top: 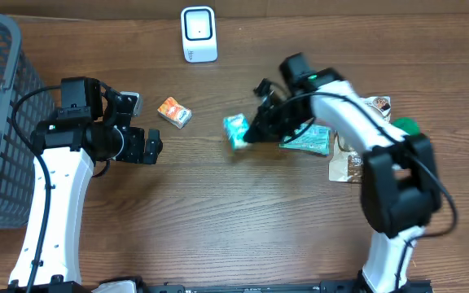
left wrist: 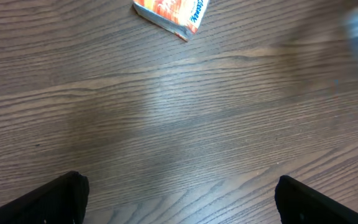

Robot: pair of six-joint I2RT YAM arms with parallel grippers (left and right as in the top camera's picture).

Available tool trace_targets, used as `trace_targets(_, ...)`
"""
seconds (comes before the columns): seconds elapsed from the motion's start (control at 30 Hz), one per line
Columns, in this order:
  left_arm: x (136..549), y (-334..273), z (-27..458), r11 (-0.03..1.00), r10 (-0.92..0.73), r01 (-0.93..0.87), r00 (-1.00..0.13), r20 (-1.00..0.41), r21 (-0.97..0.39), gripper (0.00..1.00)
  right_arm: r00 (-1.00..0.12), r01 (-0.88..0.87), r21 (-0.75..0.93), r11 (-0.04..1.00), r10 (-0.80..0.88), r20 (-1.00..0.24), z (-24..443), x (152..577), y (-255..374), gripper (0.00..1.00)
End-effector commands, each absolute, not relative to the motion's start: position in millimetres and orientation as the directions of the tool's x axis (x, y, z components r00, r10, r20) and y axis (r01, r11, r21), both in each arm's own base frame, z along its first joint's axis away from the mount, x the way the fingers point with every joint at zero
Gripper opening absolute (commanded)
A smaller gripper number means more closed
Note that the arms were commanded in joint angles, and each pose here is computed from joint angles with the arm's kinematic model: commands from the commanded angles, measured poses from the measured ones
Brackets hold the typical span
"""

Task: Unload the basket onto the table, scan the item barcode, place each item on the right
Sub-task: 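Raise the blue Kleenex pack and carry it toward the scanner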

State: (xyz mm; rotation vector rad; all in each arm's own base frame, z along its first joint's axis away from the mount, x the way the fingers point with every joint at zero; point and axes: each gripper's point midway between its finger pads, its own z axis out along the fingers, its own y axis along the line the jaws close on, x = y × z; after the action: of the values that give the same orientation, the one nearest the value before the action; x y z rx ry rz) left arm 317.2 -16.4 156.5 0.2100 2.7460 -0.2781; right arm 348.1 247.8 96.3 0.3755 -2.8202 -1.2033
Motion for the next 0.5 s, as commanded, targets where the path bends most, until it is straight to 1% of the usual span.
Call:
trace_targets(0.0, 319, -17, 158, 0.966, 0.128, 0.203, -0.914, -0.385, -0.159, 0.99, -0.935, -0.331, 0.860, 0.389, -0.258, -0.244, 183, 346, 241, 0.04)
trace_targets(0.03, 319, -17, 158, 0.966, 0.128, 0.203, -0.914, -0.385, -0.159, 0.99, -0.934, -0.332, 0.872, 0.359, -0.254, -0.251, 190, 345, 239, 0.04)
trace_targets(0.07, 318, -17, 158, 0.966, 0.128, 0.203, -0.914, -0.385, -0.159, 1.00, -0.933, -0.331, 0.902, 0.277, -0.236, -0.270, 205, 342, 230, 0.04)
trace_targets(0.13, 319, -17, 158, 0.966, 0.128, 0.203, -0.914, -0.385, -0.159, 1.00, -0.940, -0.317, 0.930, 0.186, -0.194, -0.281, 222, 340, 217, 0.04)
trace_targets(0.17, 319, -17, 158, 0.966, 0.128, 0.203, -0.914, -0.385, -0.159, 1.00, -0.943, -0.311, 0.936, 0.164, -0.179, -0.282, 226, 340, 213, 0.04)
trace_targets(0.2, 319, -17, 158, 0.966, 0.128, 0.203, -0.914, -0.385, -0.159, 0.99, -0.949, -0.296, 0.948, 0.119, -0.147, -0.278, 235, 340, 205, 0.04)
trace_targets(0.27, 319, -17, 158, 0.966, 0.128, 0.203, -0.914, -0.385, -0.159, 1.00, -0.956, -0.278, 0.957, 0.077, -0.118, -0.268, 244, 340, 200, 0.04)
trace_targets(0.3, 318, -17, 158, 0.966, 0.128, 0.203, -0.914, -0.385, -0.159, 1.00, -0.962, -0.259, 0.965, 0.034, -0.097, -0.255, 254, 337, 198, 0.04)
trace_targets(0.4, 319, -17, 158, 0.966, 0.128, 0.203, -0.914, -0.385, -0.159, 1.00, -0.963, -0.258, 0.966, 0.002, -0.086, -0.256, 263, 330, 198, 0.04)
trace_targets(0.47, 319, -17, 158, 0.966, 0.128, 0.203, -0.914, -0.385, -0.159, 0.99, -0.962, -0.260, 0.966, -0.001, -0.085, -0.259, 269, 324, 197, 0.04)
